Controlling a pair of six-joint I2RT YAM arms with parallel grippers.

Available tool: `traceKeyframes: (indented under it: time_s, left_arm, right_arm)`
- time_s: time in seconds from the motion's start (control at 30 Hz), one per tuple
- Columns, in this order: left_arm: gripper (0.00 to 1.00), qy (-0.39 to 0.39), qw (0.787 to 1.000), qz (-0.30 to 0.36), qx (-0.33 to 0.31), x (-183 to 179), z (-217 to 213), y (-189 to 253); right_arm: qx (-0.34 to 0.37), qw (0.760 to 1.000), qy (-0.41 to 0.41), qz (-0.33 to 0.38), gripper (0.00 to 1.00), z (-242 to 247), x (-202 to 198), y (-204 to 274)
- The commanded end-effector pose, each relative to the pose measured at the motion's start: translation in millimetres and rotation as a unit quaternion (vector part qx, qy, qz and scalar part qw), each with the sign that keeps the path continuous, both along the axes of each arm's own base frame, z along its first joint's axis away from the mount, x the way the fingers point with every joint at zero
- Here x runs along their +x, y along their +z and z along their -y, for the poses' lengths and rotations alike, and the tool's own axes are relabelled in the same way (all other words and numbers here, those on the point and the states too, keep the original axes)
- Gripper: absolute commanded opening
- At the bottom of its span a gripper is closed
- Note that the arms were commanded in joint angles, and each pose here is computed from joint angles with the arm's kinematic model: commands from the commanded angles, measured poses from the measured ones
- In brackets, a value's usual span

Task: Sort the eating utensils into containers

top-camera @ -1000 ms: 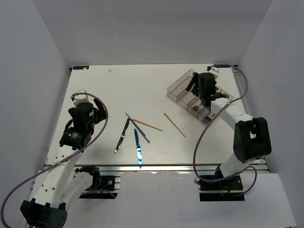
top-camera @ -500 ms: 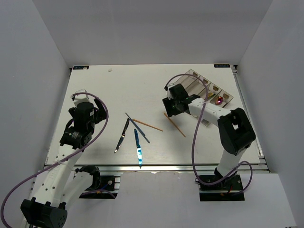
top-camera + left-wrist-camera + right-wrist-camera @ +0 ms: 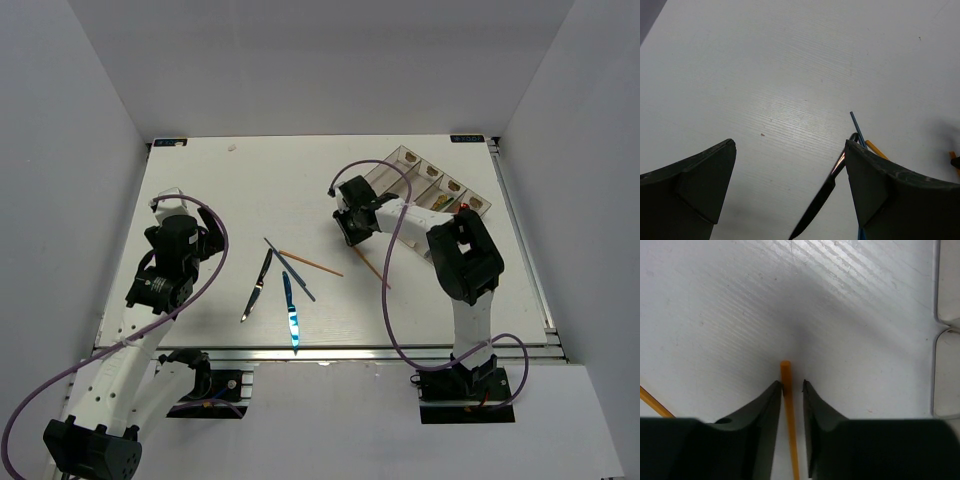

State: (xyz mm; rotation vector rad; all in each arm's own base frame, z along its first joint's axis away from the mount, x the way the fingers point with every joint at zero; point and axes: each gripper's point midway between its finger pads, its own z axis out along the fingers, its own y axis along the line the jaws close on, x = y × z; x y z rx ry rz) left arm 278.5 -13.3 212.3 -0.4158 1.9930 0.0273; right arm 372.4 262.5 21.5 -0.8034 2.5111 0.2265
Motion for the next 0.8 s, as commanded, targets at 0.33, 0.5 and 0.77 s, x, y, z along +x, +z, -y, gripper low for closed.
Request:
traceKeyframes:
  time_s: [0.33, 0.5, 0.77]
  left_arm:
    - [0.98, 0.001, 1.000, 0.004, 0.001, -1, -1, 2]
    - [0.98, 0.002, 1.000, 0.005, 0.001, -1, -2, 2]
    - [0.98, 0.002, 1.000, 0.007, 0.000, -2, -2, 3]
  right_arm:
    - [0.099, 0.994, 0.040, -0.003, 0.00, -29, -21, 47]
    - [0.226, 0.972, 0.007, 0.069, 0.00, -33, -7, 124]
    - [0.354, 0.862, -0.321, 0.168, 0.00, 90, 85, 175]
